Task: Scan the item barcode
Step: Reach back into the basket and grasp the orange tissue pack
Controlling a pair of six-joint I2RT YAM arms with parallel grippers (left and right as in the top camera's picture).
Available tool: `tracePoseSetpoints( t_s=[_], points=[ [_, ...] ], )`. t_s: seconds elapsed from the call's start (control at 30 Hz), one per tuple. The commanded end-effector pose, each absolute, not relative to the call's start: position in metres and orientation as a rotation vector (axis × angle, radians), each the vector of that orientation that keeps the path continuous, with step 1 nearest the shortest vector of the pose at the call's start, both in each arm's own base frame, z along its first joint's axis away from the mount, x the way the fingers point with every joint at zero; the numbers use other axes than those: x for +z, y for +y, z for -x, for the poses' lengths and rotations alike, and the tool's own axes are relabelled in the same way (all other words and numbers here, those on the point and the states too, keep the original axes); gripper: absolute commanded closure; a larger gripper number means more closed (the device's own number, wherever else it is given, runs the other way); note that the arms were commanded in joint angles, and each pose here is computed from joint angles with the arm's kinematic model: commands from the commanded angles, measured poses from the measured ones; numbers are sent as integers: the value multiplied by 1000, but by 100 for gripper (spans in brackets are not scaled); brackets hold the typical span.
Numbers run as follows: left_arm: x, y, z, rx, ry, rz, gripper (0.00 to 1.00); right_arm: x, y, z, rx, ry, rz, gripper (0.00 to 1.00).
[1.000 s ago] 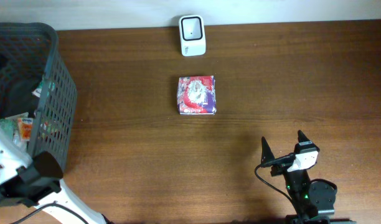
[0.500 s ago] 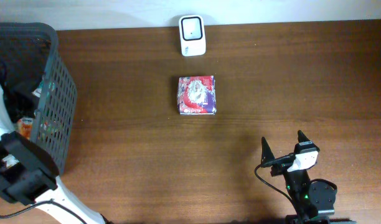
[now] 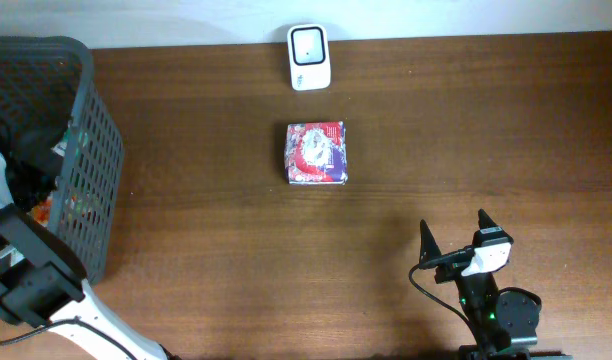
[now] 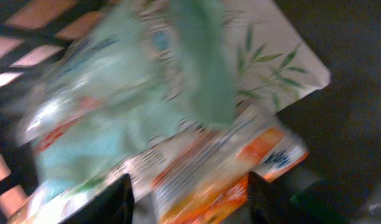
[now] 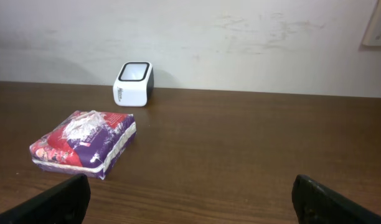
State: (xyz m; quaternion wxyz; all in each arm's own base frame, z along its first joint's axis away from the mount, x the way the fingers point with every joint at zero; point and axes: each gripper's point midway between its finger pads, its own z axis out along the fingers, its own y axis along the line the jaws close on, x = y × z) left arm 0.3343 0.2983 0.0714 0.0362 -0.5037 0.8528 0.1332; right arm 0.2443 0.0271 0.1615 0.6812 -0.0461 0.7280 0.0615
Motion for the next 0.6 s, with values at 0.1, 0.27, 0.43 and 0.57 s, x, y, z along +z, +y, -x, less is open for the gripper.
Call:
tracePoseSetpoints(
  t_s=[0.1, 0.27, 0.43, 0.57],
  points=[
    [35, 293, -340, 328, 2744, 1453, 68, 158, 27, -244, 134, 1637, 108, 1],
    [58, 297, -351, 303, 2707, 1445, 100, 158, 27, -244, 134, 1637, 108, 1],
    [150, 290, -397, 39, 2545, 1350, 100, 158, 27, -244, 134, 1637, 108, 1],
    [265, 263, -432, -229, 2324, 1135, 100, 158, 27, -244, 134, 1637, 108, 1]
  ],
)
